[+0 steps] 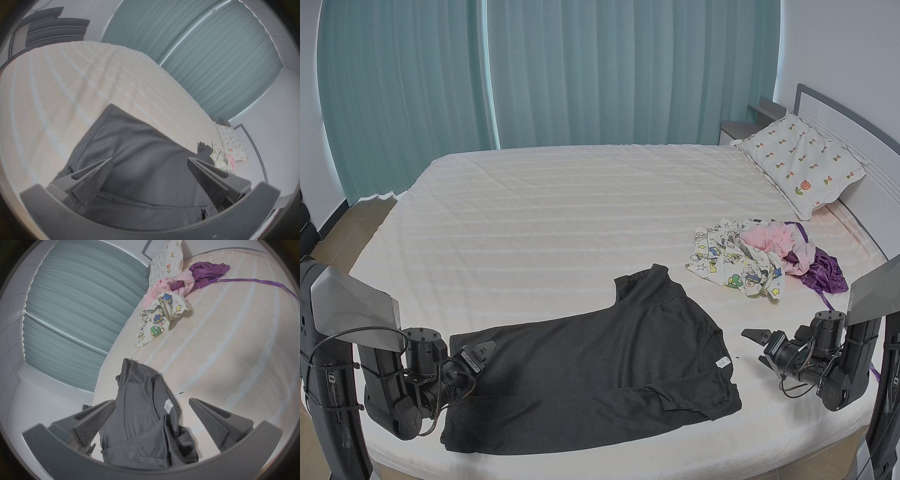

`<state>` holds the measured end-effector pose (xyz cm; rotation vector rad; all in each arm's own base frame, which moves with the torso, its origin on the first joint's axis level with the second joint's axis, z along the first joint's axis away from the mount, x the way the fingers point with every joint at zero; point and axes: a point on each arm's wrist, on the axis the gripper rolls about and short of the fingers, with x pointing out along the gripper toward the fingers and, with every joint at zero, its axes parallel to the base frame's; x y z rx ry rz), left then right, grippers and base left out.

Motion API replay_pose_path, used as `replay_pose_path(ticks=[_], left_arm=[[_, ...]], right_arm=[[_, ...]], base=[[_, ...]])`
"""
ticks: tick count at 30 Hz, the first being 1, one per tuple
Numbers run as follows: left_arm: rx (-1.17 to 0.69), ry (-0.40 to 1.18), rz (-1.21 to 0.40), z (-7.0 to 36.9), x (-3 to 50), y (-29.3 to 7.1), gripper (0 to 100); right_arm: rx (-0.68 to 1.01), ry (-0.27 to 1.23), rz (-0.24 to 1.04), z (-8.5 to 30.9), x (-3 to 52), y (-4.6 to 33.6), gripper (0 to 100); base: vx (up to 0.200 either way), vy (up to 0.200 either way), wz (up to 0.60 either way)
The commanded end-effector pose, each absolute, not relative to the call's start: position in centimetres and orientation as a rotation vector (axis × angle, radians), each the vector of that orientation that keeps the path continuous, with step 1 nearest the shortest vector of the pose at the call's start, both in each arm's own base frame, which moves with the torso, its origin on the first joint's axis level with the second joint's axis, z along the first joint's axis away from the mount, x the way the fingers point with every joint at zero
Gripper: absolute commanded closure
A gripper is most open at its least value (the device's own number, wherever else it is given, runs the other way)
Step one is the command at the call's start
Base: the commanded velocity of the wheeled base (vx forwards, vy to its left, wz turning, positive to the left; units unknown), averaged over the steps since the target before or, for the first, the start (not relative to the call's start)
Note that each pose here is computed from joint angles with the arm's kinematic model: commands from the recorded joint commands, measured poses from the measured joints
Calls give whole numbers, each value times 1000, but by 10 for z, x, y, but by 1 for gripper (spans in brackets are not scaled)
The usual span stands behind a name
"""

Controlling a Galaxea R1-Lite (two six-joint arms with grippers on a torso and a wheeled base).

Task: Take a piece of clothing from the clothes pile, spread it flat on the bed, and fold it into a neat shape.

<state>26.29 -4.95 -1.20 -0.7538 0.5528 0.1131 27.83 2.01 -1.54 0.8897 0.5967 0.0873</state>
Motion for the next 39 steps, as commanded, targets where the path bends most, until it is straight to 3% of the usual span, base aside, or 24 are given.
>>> replay_pose_path(ticks=[1, 16, 28, 39], left_arm=[[-768, 506, 140, -7, 269, -39, 0], [-676, 411, 162, -8, 301, -18, 0], [-540, 400, 211, -46, 354, -16, 0], [-480, 418, 238, -60, 357, -10, 0]], right_arm=[[888, 581, 94, -13, 279, 20, 0], [888, 586, 93, -15, 280, 20, 0], [891, 588, 85, -18, 281, 19, 0], [888, 645, 65, -36, 281, 21, 0]], base=[[0, 0, 0], [0, 0, 0], [0, 0, 0], [0, 0, 0]])
